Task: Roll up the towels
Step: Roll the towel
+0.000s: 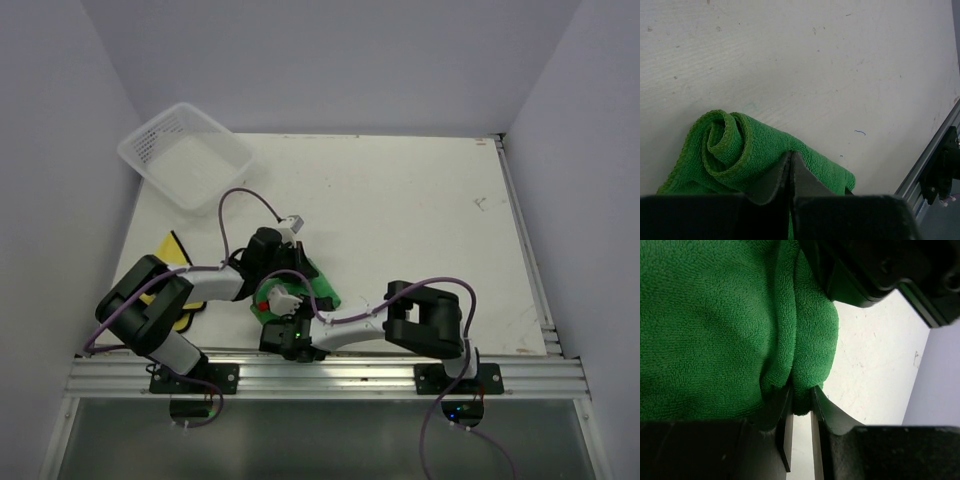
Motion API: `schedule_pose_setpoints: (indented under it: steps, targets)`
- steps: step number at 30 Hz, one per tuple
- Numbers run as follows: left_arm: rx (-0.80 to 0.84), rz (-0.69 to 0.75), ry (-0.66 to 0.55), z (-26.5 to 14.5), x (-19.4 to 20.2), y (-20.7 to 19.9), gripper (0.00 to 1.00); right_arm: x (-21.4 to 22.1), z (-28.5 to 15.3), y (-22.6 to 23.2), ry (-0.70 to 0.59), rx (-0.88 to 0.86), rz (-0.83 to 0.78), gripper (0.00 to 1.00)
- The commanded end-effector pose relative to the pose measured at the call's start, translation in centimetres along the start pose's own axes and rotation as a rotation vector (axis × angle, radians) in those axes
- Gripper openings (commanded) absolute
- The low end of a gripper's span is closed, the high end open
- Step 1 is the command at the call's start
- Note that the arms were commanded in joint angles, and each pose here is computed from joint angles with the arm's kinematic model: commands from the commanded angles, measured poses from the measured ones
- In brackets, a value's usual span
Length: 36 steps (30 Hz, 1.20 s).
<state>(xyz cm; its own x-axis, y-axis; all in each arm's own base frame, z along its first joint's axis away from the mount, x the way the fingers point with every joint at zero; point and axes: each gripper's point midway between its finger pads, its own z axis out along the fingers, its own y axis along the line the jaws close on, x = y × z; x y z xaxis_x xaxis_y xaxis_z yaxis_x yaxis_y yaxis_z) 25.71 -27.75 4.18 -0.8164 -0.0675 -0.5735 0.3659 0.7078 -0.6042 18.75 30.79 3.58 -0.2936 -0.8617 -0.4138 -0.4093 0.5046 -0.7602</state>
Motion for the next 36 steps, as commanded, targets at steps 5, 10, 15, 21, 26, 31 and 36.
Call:
schedule_pose_setpoints:
  steps: [5, 10, 15, 21, 26, 31, 36]
  targets:
    - [-0.114, 0.030, -0.023, -0.3, 2.3, 3.1, 0.02, -2.6, -2.1, -2.1, -0.099, -0.070, 0.252, 0.29]
    - [-0.130, 0.032, -0.015, -0.1, 2.5, 3.5, 0.01, -3.3, -3.2, -3.9, -0.160, -0.092, 0.374, 0.41]
    - [-0.139, 0.036, -0.019, -0.1, 2.3, 3.6, 0.01, -3.6, -4.6, -5.9, -0.206, -0.132, 0.503, 0.44]
    - [-0.135, 0.037, -0.021, -0.2, 2.1, 3.4, 0.01, -2.5, -4.3, -6.5, -0.182, -0.366, 0.792, 0.47]
    - [-0.138, 0.037, -0.012, -0.2, 2.5, 3.6, 0.01, -3.1, -3.1, -6.9, -0.159, -0.628, 1.049, 0.55]
    - [-0.135, 0.036, -0.011, -0.3, 2.5, 3.5, 0.01, -2.2, -1.7, -5.8, -0.072, -0.740, 1.132, 0.59]
    - [-0.134, 0.036, -0.015, -0.5, 2.4, 3.4, 0.01, -2.5, -1.3, -4.0, -0.022, -0.838, 1.166, 0.60]
